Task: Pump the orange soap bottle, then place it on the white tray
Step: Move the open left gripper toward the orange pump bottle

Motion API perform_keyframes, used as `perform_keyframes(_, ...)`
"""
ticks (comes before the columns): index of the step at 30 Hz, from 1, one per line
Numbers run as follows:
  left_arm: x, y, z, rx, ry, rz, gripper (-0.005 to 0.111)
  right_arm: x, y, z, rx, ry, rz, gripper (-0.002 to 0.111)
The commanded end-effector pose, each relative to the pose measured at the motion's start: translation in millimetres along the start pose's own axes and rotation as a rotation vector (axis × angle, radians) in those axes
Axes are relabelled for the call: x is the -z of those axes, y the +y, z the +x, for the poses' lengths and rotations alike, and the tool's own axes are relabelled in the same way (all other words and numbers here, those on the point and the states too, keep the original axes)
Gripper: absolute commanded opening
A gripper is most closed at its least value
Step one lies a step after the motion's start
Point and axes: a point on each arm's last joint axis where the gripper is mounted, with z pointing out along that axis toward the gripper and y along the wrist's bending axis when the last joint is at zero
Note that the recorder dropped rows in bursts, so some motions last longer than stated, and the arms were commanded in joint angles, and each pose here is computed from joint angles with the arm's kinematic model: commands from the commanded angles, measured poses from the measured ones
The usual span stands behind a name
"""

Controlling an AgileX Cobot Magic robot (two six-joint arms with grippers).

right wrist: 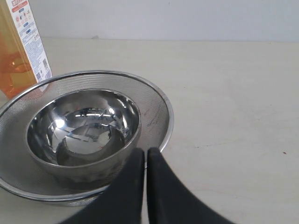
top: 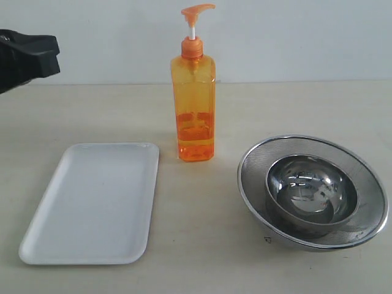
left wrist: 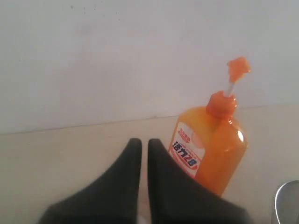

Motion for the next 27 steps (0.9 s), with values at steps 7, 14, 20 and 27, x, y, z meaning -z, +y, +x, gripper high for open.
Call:
perform_keyframes(7,5.4,-25.1,35.8,-0.052,0.024,0.113,0.005,0.4,-0.3,-0.8,0.000,-0.009,0.006,0.000)
perform_keyframes(14,16.1,-17.9,77.6,-0.077,-0.090,0.099,0.005,0.4,-0.3,-0.8,0.000,-0.009,0.006,0.000)
perform_keyframes(20,19.1,-15.9,100.0,-0.041,-0.085,0.117,0.005,0.4,-0.3,-0.8,0.000,-0.009,0.006,0.000)
perform_keyframes(27,12.0,-38.9,117.7,-0.043,-0.163,0.202,0.005,0.4,-0.3,-0.8,0.000,-0.009,0.006,0.000)
